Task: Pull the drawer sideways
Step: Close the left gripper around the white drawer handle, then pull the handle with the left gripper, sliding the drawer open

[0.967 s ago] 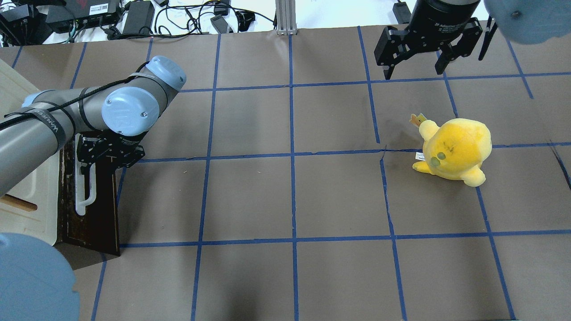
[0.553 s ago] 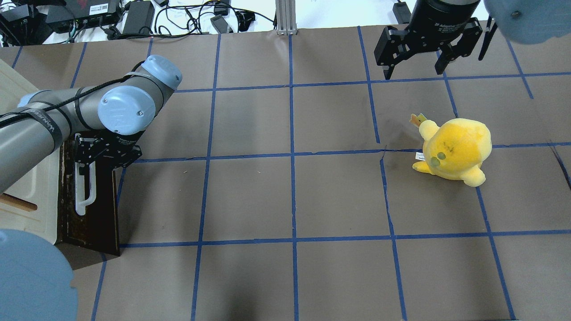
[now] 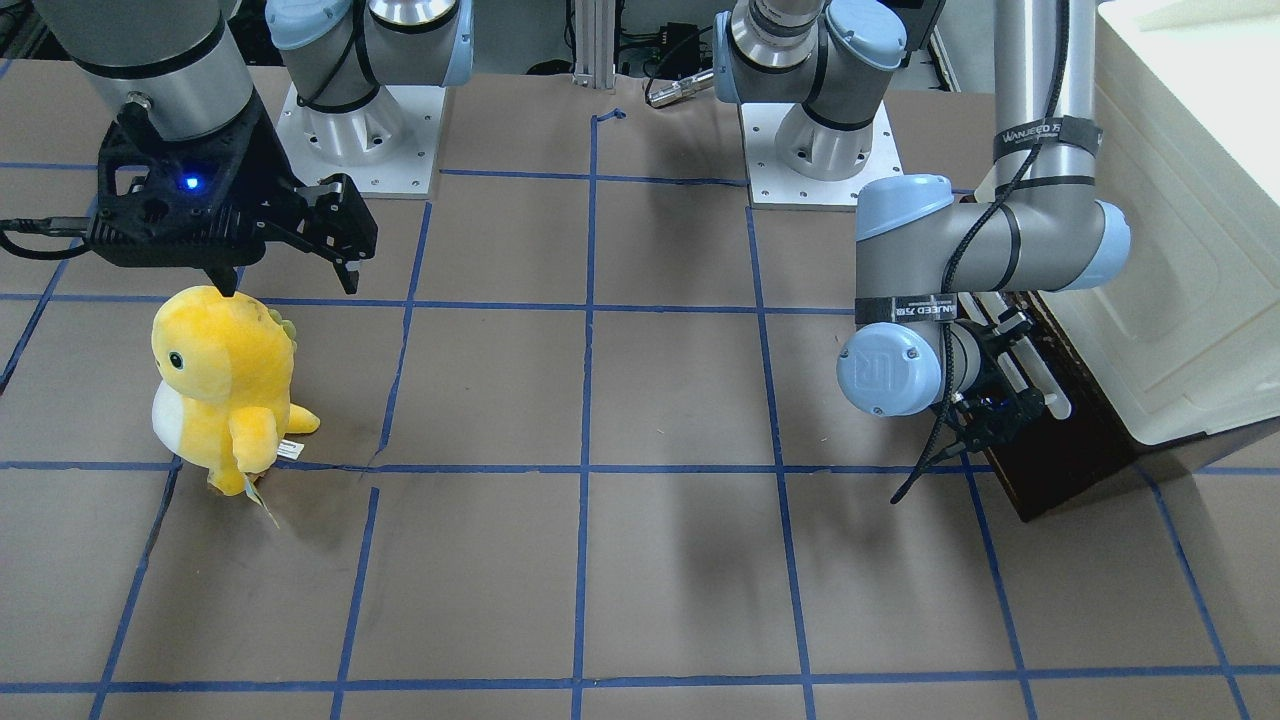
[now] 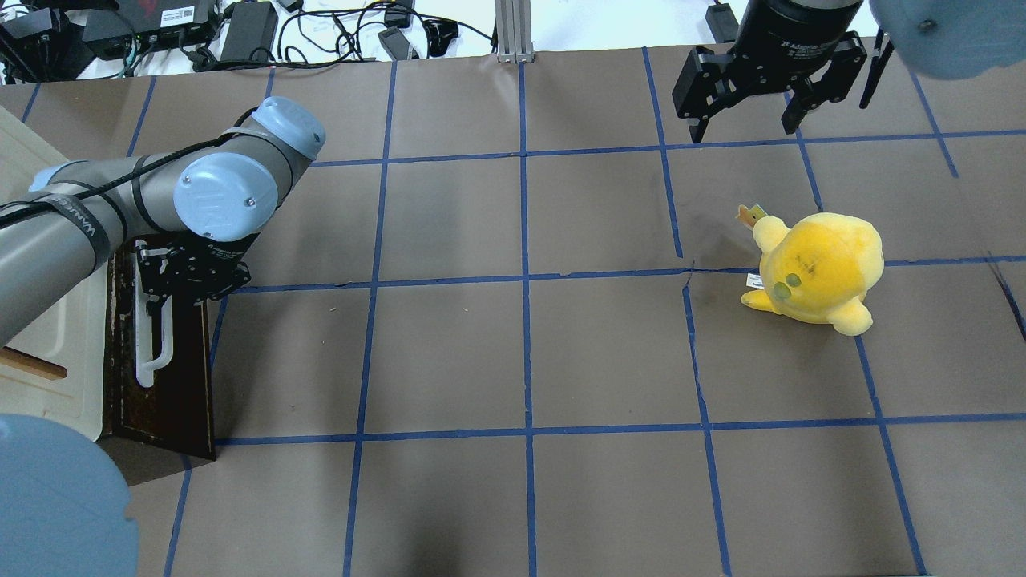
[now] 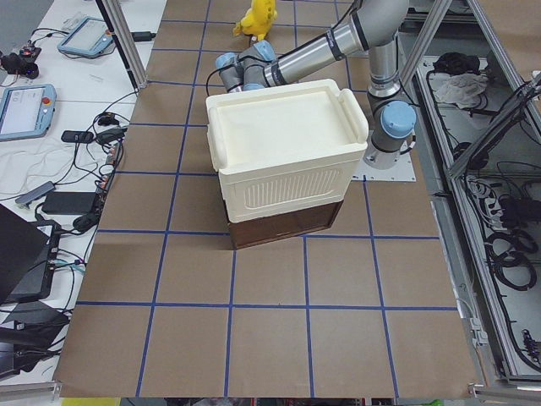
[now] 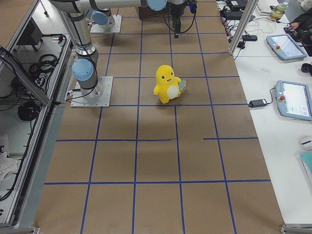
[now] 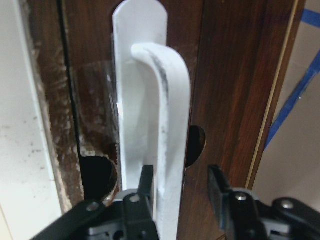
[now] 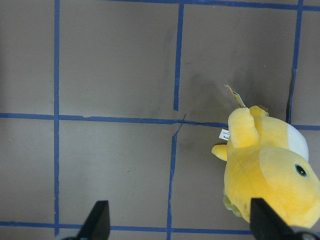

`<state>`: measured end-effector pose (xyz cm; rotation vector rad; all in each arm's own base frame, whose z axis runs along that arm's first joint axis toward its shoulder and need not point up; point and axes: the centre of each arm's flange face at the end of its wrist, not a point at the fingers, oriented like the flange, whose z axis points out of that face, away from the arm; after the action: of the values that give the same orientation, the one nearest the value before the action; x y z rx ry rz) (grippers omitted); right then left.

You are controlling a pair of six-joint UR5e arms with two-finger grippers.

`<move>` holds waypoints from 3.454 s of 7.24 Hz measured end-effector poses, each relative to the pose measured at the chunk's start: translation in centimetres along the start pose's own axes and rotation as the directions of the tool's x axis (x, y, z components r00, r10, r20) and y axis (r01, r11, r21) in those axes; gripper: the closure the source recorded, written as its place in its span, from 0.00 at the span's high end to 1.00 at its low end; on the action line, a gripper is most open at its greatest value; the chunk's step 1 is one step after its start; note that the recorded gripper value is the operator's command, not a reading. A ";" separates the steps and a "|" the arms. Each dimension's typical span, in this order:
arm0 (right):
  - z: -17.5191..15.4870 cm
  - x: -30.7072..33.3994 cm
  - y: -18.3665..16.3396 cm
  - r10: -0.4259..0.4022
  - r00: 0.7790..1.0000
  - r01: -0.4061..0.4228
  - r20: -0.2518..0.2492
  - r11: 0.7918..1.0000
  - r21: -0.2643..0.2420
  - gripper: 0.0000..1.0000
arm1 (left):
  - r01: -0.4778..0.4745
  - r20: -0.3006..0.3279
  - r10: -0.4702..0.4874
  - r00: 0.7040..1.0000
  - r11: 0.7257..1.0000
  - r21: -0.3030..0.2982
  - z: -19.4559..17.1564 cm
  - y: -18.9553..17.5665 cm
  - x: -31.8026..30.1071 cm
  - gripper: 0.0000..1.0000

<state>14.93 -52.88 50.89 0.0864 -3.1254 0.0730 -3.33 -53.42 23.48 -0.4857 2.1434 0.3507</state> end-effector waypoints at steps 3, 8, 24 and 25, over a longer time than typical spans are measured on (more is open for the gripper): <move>0.0 0.0 0.0 0.000 1.000 0.000 0.000 1.000 0.000 1.00 | 0.001 0.001 -0.001 1.000 1.000 0.004 -0.2 0.1 -0.3 0.15; 0.0 0.0 0.0 0.000 1.000 0.000 0.000 1.000 0.000 1.00 | -0.005 0.005 0.005 1.000 1.000 -0.002 -0.5 0.1 -0.5 0.00; 0.0 0.0 0.0 0.000 1.000 0.000 -0.001 1.000 0.000 1.00 | -0.001 -0.007 0.001 1.000 1.000 0.028 -3.4 2.0 2.2 0.00; 0.0 0.0 0.0 0.000 1.000 0.000 0.000 1.000 0.000 1.00 | 0.003 -0.008 -0.003 1.000 0.999 0.034 -3.8 2.4 2.6 0.00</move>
<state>14.93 -52.88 50.89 0.0858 -3.1255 0.0730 -8.54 -53.43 23.69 -0.4710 2.1524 0.3105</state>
